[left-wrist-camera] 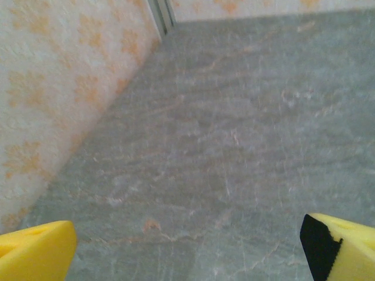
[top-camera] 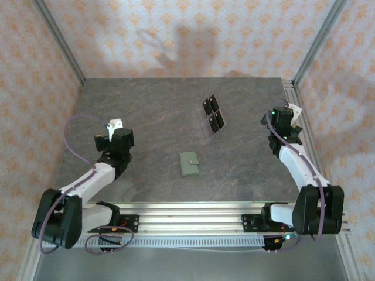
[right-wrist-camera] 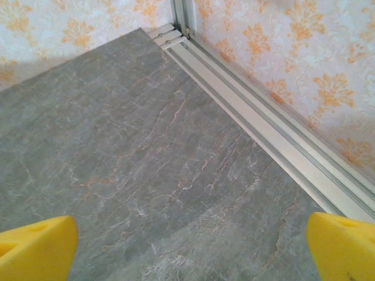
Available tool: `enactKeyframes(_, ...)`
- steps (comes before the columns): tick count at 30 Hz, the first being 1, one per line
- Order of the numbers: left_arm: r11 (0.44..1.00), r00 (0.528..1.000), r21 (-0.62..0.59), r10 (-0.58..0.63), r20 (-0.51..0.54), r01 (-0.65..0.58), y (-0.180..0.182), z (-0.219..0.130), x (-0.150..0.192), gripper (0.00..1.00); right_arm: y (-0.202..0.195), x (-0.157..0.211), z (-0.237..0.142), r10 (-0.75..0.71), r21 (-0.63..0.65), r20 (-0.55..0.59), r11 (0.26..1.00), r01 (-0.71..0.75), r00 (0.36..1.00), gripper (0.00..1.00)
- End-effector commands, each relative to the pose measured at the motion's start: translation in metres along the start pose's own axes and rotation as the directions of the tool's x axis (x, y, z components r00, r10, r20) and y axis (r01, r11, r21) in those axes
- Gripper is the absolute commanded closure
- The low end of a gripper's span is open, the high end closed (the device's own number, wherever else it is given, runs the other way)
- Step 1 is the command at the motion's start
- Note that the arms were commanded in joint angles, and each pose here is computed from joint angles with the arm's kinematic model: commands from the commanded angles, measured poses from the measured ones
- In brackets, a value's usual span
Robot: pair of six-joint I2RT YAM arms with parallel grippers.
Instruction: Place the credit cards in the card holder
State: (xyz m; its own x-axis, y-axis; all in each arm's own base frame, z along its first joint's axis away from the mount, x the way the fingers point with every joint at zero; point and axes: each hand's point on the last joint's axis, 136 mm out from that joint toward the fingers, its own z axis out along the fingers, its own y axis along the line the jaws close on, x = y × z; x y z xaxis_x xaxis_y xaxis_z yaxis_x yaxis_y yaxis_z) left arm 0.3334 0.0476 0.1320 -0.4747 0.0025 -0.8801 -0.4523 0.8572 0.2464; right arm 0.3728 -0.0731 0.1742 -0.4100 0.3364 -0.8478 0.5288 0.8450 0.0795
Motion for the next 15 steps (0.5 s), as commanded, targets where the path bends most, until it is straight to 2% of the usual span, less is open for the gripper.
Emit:
enactKeyframes(1,0.997,0.993,0.019,-0.074,0.095,0.072,-0.005,0.009,-0.014,0.00,0.001,0.002,0.014,-0.037,0.008,0.051,0.999,0.037,0.998,0.01)
enactKeyframes(3,0.998,0.995,0.022,-0.056,0.087,0.054,-0.009,0.015,-0.007,0.00,0.005,0.011,0.021,-0.062,-0.016,0.054,0.998,0.063,0.997,0.01)
enactKeyframes(10,0.991,0.990,0.111,-0.092,0.109,0.080,-0.024,0.030,-0.013,0.00,0.027,0.044,0.039,-0.068,-0.169,0.096,0.982,0.084,0.993,0.01)
enactKeyframes(15,0.981,0.993,0.184,-0.074,0.089,0.056,-0.041,0.042,-0.003,0.00,0.029,0.068,0.035,-0.036,-0.265,0.197,0.960,0.089,0.980,0.01)
